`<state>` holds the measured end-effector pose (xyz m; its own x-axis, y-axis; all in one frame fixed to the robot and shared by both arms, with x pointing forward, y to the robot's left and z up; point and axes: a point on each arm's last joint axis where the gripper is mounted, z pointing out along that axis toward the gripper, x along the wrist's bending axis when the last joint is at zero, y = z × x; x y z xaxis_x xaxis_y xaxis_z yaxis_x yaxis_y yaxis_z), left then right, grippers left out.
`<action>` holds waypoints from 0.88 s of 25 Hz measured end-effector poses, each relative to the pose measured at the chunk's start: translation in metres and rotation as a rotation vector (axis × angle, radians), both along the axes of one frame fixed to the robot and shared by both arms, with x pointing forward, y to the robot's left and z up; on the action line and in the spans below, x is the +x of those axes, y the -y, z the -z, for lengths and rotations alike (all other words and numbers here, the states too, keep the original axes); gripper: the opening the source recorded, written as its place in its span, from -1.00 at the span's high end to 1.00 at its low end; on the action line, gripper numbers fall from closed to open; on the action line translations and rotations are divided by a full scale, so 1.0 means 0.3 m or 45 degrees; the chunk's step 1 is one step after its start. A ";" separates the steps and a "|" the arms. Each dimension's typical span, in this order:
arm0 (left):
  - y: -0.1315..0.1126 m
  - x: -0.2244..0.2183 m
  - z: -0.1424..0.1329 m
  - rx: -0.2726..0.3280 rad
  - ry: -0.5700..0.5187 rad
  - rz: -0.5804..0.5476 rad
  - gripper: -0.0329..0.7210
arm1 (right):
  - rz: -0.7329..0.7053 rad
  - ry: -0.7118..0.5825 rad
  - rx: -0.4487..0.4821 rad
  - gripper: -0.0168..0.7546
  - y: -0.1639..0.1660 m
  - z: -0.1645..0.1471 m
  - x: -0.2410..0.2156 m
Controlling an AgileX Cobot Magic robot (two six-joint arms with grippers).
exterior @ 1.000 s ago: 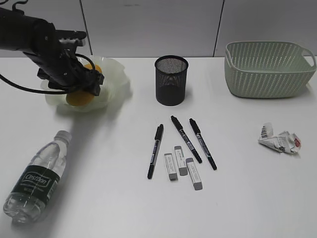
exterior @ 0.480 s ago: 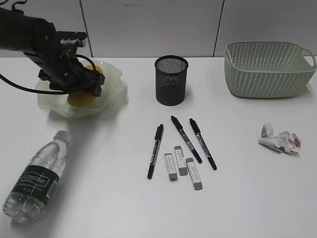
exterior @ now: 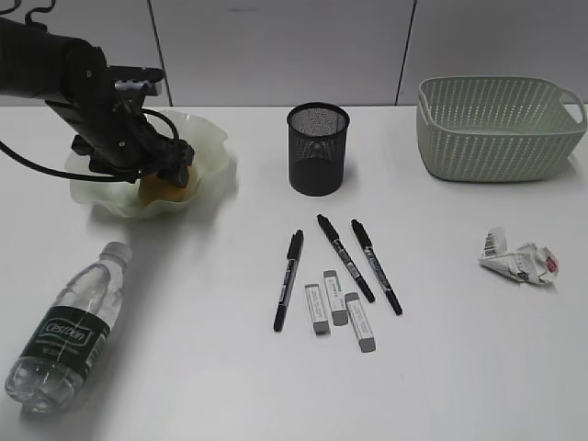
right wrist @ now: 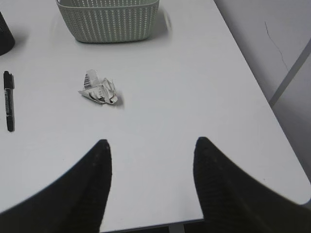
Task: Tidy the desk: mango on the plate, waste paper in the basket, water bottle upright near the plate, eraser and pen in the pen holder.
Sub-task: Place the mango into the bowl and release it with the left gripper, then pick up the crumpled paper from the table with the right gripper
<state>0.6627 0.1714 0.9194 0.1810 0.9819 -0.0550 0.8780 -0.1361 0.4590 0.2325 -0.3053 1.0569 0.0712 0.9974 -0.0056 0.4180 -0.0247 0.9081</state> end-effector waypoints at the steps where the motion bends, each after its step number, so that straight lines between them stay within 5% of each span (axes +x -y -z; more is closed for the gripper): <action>1: 0.000 0.000 -0.002 0.002 0.002 0.005 -0.75 | 0.000 0.000 0.000 -0.17 0.000 0.000 0.000; 5: -0.001 -0.004 -0.047 -0.006 0.036 0.008 -0.78 | 0.000 0.000 0.000 -0.17 0.000 0.000 0.000; 12: -0.051 -0.139 -0.361 -0.007 0.261 0.049 -0.59 | 0.000 0.000 0.000 -0.17 0.000 0.000 0.000; 19: -0.210 -0.660 -0.566 -0.033 0.422 0.056 -0.51 | 0.000 0.000 0.000 -0.17 0.000 0.000 0.000; 22: -0.281 -0.880 -0.574 -0.042 0.454 0.045 -0.51 | 0.000 0.000 0.000 -0.17 0.000 0.000 0.000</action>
<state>0.3987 0.2556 1.0915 0.2286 0.9734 -0.0135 0.6567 -0.1440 0.7403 0.2325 -0.3053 1.0569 0.0712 0.9974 -0.0056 0.4180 -0.0247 0.9081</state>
